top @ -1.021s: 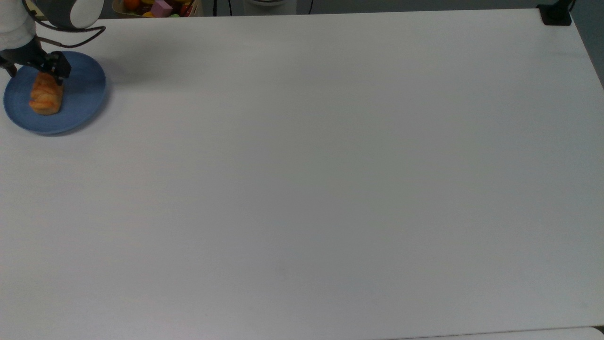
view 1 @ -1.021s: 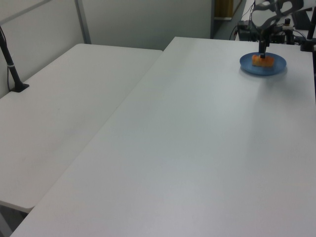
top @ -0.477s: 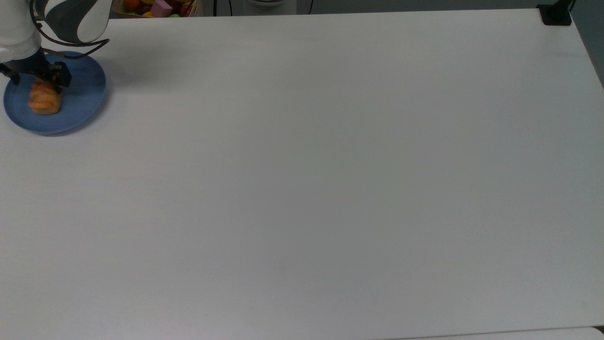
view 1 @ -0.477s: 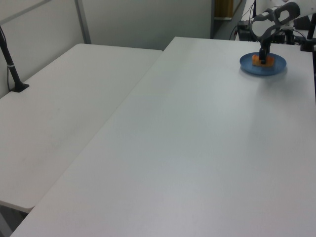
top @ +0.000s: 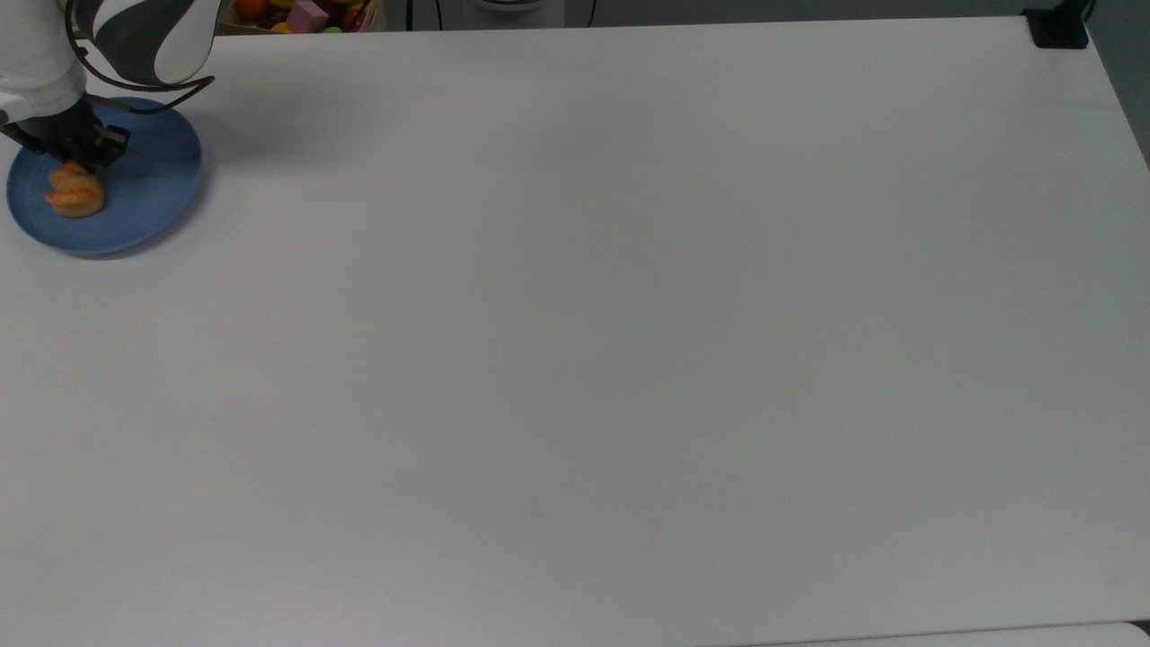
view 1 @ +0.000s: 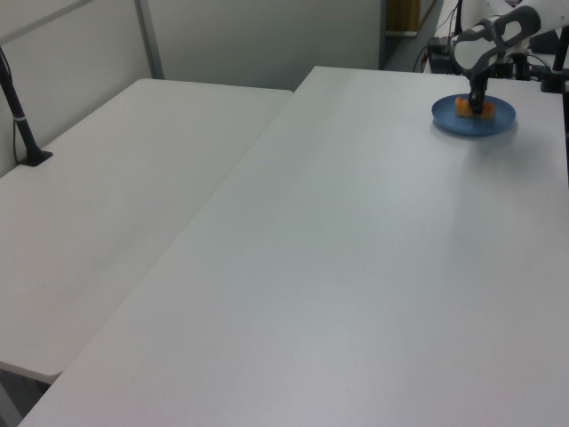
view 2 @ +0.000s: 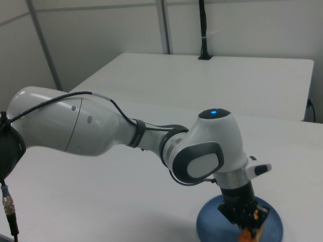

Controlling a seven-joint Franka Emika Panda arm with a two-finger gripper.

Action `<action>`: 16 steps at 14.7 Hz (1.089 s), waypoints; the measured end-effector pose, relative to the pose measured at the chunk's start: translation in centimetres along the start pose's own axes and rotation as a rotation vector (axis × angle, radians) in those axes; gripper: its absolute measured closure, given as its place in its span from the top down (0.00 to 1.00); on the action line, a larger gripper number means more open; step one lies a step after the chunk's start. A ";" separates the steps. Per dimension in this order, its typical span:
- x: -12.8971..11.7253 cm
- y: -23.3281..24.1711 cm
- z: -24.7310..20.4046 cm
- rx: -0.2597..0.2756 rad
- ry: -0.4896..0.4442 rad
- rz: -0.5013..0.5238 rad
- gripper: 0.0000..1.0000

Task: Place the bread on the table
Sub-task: 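Lower the gripper onto the bread roll and close it, then lift the bread roll off the plate and carry it across the table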

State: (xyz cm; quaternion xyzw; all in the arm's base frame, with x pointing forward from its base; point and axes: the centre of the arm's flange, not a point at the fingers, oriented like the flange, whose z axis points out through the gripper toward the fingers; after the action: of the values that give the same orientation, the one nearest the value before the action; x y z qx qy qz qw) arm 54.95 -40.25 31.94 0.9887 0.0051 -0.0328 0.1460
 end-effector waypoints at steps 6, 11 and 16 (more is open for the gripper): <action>-0.3 0.7 -2.3 0.005 0.027 0.001 0.14; -1.7 1.0 -8.7 0.075 0.050 0.016 0.11; -0.8 -4.5 -17.9 0.195 0.065 -0.005 0.11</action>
State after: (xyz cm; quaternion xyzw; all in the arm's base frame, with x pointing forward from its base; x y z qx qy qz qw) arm 55.18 -30.73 47.76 0.9988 0.0089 -0.0012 0.0489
